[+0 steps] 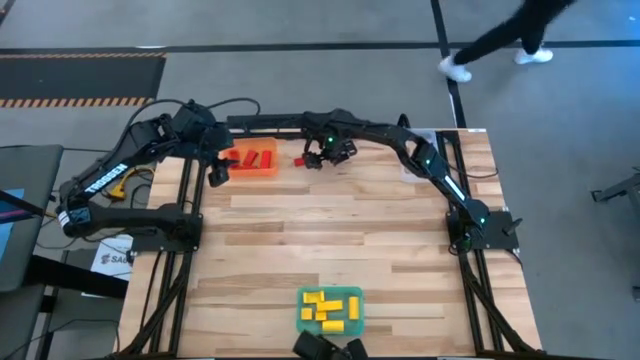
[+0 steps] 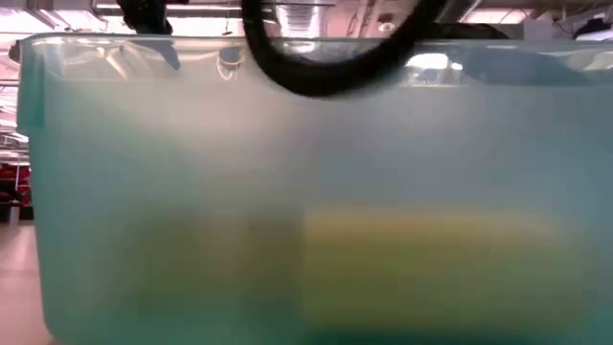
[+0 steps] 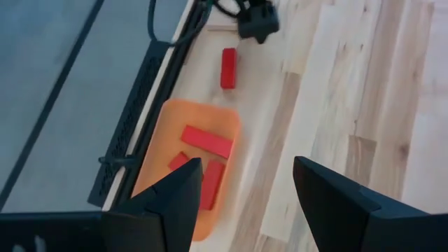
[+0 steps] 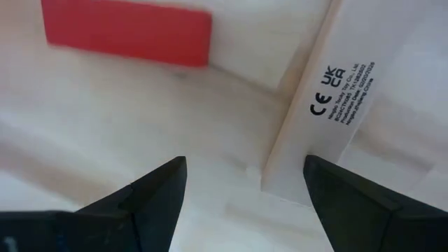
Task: Sort & place blocks by color
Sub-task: Put the brown block into the transparent bin
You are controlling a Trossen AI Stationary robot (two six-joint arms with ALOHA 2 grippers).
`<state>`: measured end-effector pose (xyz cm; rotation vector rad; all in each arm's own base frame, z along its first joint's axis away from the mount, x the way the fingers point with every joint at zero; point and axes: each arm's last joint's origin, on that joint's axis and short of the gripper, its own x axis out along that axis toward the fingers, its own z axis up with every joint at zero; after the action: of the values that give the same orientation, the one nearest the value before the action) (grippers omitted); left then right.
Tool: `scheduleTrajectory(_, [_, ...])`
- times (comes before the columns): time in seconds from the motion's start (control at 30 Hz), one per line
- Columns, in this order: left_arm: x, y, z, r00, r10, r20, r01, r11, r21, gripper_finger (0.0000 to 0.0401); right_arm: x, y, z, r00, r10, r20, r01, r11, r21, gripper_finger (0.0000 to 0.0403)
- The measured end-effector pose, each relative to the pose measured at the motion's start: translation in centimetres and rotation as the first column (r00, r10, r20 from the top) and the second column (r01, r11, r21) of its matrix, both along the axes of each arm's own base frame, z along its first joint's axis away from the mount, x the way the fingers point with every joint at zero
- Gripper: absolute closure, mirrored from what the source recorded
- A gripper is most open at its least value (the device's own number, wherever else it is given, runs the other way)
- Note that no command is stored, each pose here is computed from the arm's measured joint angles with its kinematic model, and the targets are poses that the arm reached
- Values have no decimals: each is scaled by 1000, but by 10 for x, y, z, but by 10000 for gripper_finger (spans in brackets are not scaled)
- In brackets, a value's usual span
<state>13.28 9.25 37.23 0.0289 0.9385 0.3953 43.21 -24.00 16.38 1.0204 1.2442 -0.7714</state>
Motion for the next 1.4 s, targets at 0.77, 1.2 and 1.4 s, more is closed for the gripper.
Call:
scheduleTrajectory(0.77, [-11,-3,3,998,20,60,-23,998,51,189,-24,30,-9,934,334,-129,-288,914,285,86])
scheduleTrajectory(1.2, [-9,-1,5,995,24,95,-31,997,69,189,-90,83,6,946,323,-24,-315,935,165,86])
scheduleTrajectory(1.4, [-4,3,12,985,16,171,-37,992,122,189,-137,123,29,942,267,202,-267,963,-29,86])
